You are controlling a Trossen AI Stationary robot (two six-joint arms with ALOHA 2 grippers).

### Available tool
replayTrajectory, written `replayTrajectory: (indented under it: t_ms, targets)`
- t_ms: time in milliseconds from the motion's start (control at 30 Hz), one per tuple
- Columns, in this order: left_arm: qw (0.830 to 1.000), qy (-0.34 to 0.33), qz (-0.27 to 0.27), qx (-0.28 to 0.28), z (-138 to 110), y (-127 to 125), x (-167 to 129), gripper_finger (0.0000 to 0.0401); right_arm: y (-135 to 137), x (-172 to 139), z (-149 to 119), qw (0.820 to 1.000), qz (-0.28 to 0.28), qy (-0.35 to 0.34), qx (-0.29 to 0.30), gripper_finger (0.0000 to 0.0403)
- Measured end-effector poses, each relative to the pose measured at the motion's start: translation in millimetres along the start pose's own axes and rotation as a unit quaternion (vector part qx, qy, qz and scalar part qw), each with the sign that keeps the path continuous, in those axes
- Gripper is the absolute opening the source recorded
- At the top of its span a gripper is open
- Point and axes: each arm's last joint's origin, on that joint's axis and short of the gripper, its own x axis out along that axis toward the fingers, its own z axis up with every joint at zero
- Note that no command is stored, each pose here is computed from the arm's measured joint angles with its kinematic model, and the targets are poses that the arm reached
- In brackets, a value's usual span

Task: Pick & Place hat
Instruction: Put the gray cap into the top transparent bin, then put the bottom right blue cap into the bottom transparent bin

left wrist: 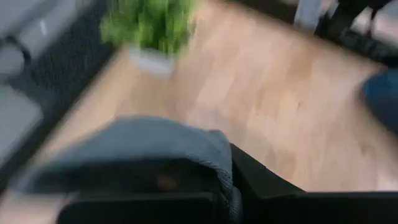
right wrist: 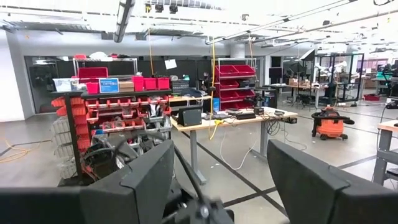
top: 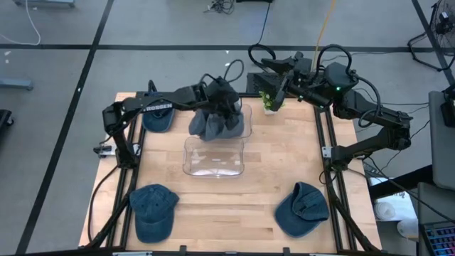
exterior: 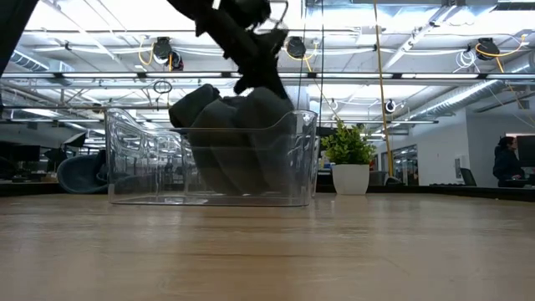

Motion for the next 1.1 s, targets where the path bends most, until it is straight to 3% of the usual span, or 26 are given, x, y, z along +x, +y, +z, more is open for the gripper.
replayTrajectory:
  t_ms: [233,500,633,800,1100]
  targets:
    - [0.999,0.004,0.032,-0.003,-3.2,1.5,10.5,0.0014,3.1,-0.7,0.6,1.0,0.007,-0.003,0.002,0.0243]
    - [1.0,-0.024,-0.001,-0.008,5.3,1.8,-2.2,0.0051,3.0,-0.7,0.0,1.0,0.006,0.001,0.001,0.0246]
    - [0.999,-0.033,0.0,-0.01,8.0,5.2,-9.8,0.0104,3.0,-0.7,-1.4,1.0,0.006,0.008,-0.008,0.0244]
    - [0.998,-0.059,0.009,-0.013,15.5,13.4,-32.5,0.02,2.9,-0.7,-2.3,1.0,0.006,0.012,-0.02,0.0244]
    - [0.994,-0.111,0.003,0.023,26.1,17.1,-79.3,0.0343,2.7,-0.7,-3.0,1.0,0.005,0.016,-0.021,0.0244]
